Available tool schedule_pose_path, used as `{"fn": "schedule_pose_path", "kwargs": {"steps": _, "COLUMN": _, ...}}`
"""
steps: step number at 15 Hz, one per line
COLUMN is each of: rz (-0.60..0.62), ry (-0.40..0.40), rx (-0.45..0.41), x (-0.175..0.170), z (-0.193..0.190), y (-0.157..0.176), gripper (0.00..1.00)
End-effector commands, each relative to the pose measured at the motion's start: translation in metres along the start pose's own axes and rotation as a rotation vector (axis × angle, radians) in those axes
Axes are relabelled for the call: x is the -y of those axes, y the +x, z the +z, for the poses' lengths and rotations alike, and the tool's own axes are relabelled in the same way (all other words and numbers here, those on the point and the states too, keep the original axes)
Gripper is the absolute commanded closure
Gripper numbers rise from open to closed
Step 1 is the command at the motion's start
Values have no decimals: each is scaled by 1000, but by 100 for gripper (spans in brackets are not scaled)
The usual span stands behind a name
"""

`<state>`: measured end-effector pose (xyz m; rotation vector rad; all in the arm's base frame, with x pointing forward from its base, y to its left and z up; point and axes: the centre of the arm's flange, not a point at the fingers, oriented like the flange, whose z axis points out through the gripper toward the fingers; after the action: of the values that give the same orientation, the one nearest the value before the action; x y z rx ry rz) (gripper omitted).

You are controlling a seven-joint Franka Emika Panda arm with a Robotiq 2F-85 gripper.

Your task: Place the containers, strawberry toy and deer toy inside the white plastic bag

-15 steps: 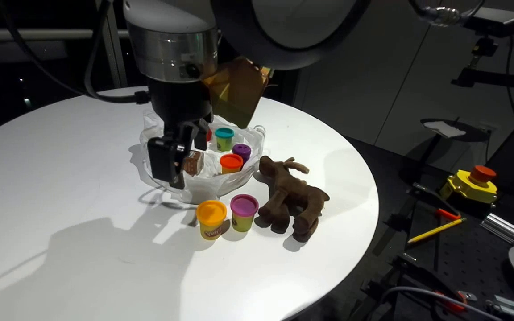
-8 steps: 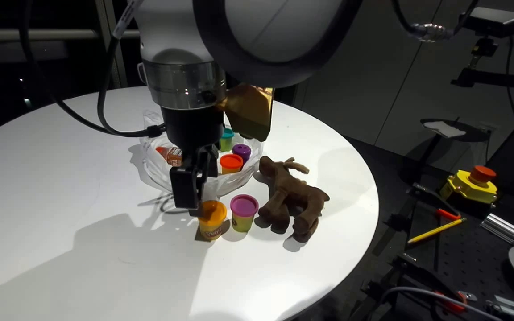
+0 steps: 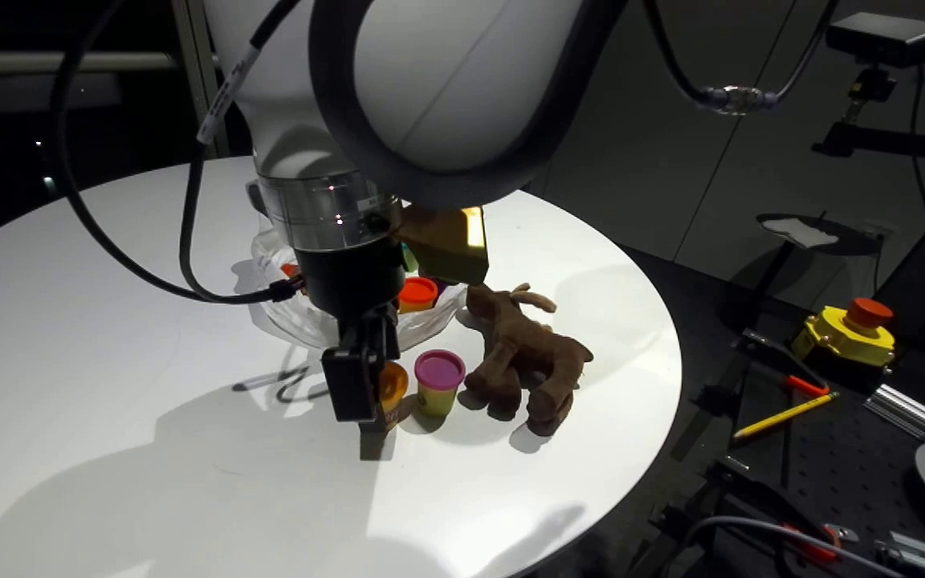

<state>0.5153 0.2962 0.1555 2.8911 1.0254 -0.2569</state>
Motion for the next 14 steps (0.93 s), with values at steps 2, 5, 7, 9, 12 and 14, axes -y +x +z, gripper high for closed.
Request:
{"fn": "schedule_pose_path", "kwargs": {"steps": 2, "rz": 1, "ry": -9, "rx": 5, "x": -2, "z": -6, "y": 6, "gripper": 34}}
{"fn": "schedule_pose_path", "kwargs": {"steps": 5, "rz": 13, "ry": -48, "rx": -15, "x": -2, "z": -15, "y": 3, "gripper": 58}}
{"fn": "schedule_pose_path", "kwargs": {"steps": 7, "rz": 28, "ry": -75, "rx": -35, "x": -2, "z": -24, "y": 2, "gripper": 72}}
{"fn": "schedule_pose_path", "kwargs": {"steps": 9, "rz": 54, "ry": -135, "rx": -75, "x": -4, "z": -43, "y": 3, "gripper": 72}}
{"fn": "schedule_pose_path", "kwargs": {"steps": 12, "rz": 138, "ry": -244, "rx": -159, "x": -18, "z": -83, "y": 8, "gripper": 72}}
{"fn": "schedule_pose_path", "kwargs": {"steps": 14, "rz": 211, "ry": -302, "rx": -204, "x": -39, "z": -103, "y": 16, "gripper": 72}}
